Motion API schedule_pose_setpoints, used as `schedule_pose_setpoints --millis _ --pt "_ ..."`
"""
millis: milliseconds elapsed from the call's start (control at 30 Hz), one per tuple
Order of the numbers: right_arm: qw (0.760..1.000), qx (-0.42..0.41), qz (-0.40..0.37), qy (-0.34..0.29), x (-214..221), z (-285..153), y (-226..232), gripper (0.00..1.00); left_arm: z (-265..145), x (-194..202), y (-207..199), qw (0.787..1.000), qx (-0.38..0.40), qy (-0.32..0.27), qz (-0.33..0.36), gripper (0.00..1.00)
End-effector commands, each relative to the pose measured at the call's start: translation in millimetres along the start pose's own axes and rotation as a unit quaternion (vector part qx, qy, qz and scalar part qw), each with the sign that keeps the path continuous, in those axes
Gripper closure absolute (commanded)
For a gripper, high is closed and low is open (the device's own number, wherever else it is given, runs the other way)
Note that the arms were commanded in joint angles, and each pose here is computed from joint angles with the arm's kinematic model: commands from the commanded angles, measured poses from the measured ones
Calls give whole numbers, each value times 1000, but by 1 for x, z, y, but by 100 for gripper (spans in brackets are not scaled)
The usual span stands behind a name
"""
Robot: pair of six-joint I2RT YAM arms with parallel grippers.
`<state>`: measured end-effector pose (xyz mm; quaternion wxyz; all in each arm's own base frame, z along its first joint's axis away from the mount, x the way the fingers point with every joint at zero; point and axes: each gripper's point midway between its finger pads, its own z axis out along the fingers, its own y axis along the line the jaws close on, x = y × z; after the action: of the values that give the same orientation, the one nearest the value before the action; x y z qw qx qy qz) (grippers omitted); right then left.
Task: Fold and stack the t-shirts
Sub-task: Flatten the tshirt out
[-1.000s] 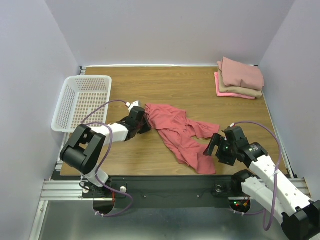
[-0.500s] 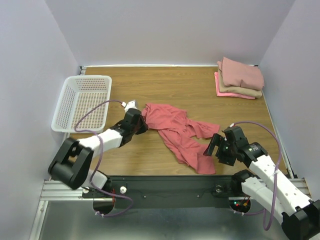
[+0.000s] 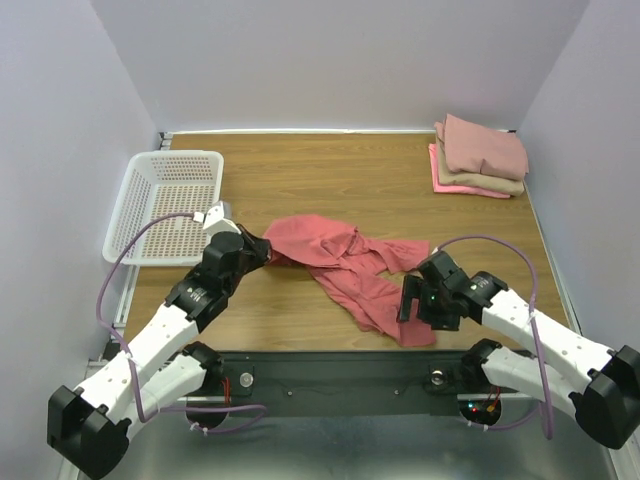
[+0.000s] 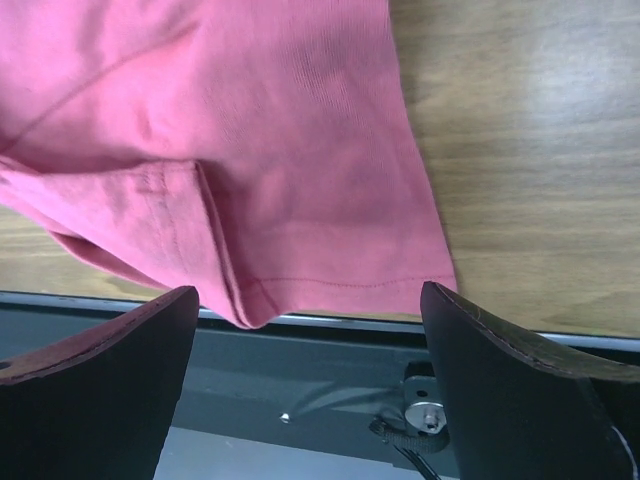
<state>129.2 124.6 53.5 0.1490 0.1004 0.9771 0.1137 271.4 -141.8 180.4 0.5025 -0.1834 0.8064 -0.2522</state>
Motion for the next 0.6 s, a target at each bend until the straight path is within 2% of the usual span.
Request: schedule_pose_setpoints --millis 0,167,300,400,500,567 --pt "999 22 15 -39 -11 -8 -1 3 -16 -18 31 994 -107 -27 -29 100" --pt "993 84 56 -67 -14 -9 -29 4 -33 -35 43 986 -148 -55 -48 100" --pt "985 98 97 -104 -29 -5 -28 3 -41 -40 48 983 -161 -68 -60 100" --pt "976 114 107 -153 -56 -8 -24 3 -43 -36 53 982 -166 -63 -59 100" --pt "971 78 101 -202 -97 -18 12 2 -43 -32 56 982 -169 -58 -55 100" --pt "962 104 104 -230 -119 -17 15 0 -44 -30 58 982 -172 -55 -54 100"
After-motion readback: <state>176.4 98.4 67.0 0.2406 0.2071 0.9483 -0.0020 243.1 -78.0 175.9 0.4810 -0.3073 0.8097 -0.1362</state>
